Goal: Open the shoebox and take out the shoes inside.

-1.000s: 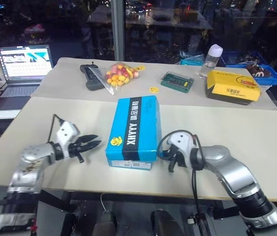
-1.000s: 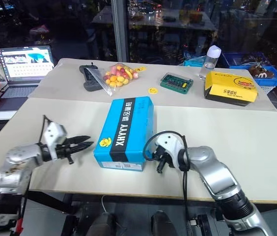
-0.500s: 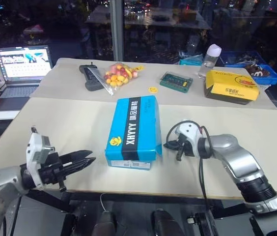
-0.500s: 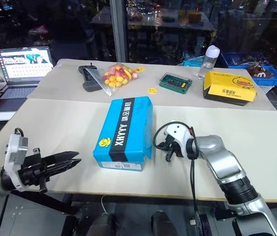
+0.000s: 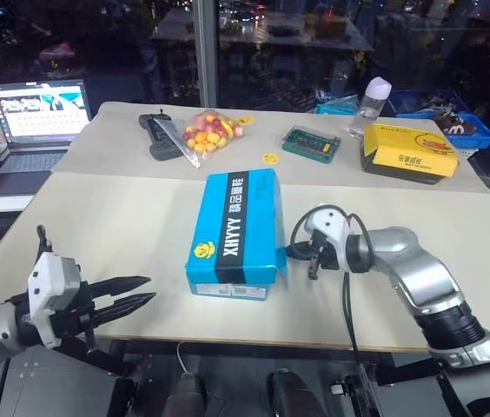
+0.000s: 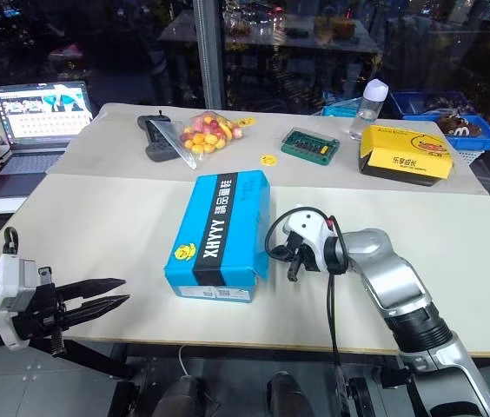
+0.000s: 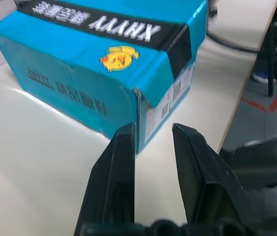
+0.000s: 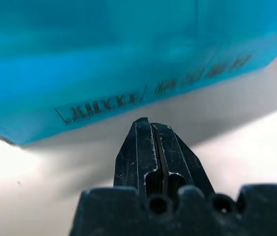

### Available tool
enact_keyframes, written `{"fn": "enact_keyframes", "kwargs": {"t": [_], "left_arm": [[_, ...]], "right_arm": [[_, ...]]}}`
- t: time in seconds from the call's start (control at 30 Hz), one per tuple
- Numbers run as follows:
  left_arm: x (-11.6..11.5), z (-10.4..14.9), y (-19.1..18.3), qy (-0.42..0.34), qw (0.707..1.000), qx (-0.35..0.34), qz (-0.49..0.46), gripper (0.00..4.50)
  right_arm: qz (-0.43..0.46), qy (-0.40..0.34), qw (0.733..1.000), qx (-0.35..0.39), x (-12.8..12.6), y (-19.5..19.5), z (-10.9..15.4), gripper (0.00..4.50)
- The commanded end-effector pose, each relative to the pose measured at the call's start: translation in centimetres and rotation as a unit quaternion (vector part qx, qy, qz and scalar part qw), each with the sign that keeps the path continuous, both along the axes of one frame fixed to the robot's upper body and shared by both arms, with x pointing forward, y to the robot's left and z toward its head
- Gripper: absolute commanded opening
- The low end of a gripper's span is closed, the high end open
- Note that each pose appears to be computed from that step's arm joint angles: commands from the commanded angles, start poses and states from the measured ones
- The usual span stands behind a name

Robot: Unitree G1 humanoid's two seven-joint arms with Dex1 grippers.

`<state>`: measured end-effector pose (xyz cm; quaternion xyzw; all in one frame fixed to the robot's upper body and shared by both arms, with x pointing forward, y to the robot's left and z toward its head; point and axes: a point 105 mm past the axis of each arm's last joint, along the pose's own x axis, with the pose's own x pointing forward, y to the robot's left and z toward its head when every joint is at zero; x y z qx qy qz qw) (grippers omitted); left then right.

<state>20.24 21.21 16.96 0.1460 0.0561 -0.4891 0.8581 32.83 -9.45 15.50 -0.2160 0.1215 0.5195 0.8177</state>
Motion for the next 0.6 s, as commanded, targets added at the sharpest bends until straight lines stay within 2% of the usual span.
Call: {"fn": "enact_keyframes", "kwargs": {"t": [0.03,0.27,0.4,0.47,0.5,0.57,0.6], "left_arm": [[-0.2,-0.2,-0.2,-0.004,1.0,0.011,-0.015,1.26],[0.3,-0.3,-0.9,-0.009,1.0,0.004,-0.017,1.26],[0.3,-0.4,-1.1,-0.007,1.0,0.004,-0.019,1.26],[0.5,-0.4,-1.1,-0.008,1.0,0.005,-0.019,1.26],[0.6,-0.5,-1.2,-0.006,1.0,0.004,-0.022,1.26],[0.8,-0.5,-1.3,-0.004,1.0,0.004,-0.025,1.26],[0.8,-0.6,-1.4,-0.003,1.0,0.004,-0.029,1.26]], "right_arm": [[0.036,-0.025,0.998,0.032,-0.7,1.1,2.9,0.0],[0.066,-0.041,0.996,0.041,-0.8,2.7,4.7,0.0],[0.099,-0.076,0.991,0.038,-1.0,4.3,7.3,0.0],[0.125,-0.116,0.985,0.029,-1.0,5.6,9.5,0.0],[0.122,-0.157,0.978,0.063,-0.2,7.1,12.7,0.0],[0.116,-0.194,0.968,0.107,0.3,8.8,16.4,0.0],[0.092,-0.203,0.958,0.182,1.0,9.6,20.2,0.0]]}}
